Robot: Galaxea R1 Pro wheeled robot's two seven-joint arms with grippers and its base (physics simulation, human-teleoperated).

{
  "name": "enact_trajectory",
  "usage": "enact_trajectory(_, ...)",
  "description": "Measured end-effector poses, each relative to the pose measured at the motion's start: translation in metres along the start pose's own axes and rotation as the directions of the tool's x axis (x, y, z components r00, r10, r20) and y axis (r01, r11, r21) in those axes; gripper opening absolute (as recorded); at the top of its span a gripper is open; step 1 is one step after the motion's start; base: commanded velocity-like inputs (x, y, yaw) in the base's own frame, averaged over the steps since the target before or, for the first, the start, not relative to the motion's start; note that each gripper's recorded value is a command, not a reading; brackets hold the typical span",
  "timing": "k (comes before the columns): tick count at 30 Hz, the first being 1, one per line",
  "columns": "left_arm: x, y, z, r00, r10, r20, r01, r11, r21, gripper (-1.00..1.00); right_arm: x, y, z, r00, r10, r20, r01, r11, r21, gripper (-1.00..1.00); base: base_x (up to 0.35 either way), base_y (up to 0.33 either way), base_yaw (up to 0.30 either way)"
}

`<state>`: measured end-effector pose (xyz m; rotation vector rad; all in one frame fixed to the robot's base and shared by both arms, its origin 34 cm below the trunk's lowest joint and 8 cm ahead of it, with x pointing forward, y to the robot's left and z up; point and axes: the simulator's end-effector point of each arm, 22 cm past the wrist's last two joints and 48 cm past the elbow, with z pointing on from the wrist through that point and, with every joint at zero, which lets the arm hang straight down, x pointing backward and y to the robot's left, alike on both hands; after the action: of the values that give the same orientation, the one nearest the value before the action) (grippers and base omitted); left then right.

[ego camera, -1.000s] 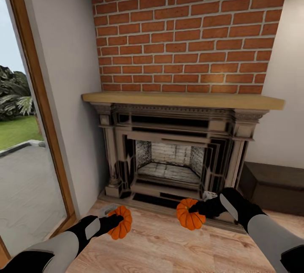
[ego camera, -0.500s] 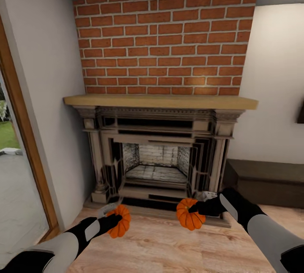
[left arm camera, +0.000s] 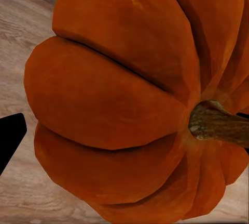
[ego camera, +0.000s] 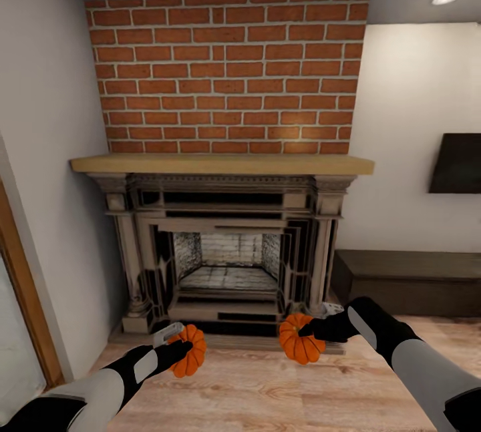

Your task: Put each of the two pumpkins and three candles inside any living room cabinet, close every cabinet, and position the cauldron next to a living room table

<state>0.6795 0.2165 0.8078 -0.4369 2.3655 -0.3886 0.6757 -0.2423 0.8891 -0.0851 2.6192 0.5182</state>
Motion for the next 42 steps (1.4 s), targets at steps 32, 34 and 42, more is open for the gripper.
enact_trajectory(32, -0.011, -0.008, -0.010, 1.000, 0.006, 0.025, -0.006, 1.000, 0.012, -1.00, -0.009, 0.007, -0.015, 0.999, -0.015, 0.030, 0.015, 1.000, 0.001, -1.00, 0.000, 0.000, -0.151)
enact_trajectory(34, -0.010, -0.007, -0.010, 1.000, 0.005, 0.023, -0.005, 1.000, 0.011, -1.00, -0.008, 0.006, -0.014, 1.000, -0.014, 0.027, 0.014, 1.000, 0.003, -1.00, 0.000, 0.000, -0.211)
enact_trajectory(42, -0.006, -0.005, -0.007, 1.000, 0.004, 0.014, -0.004, 1.000, 0.007, -1.00, -0.006, 0.004, -0.009, 1.000, -0.008, 0.018, 0.008, 1.000, 0.001, -1.00, 0.000, 0.000, -0.180)
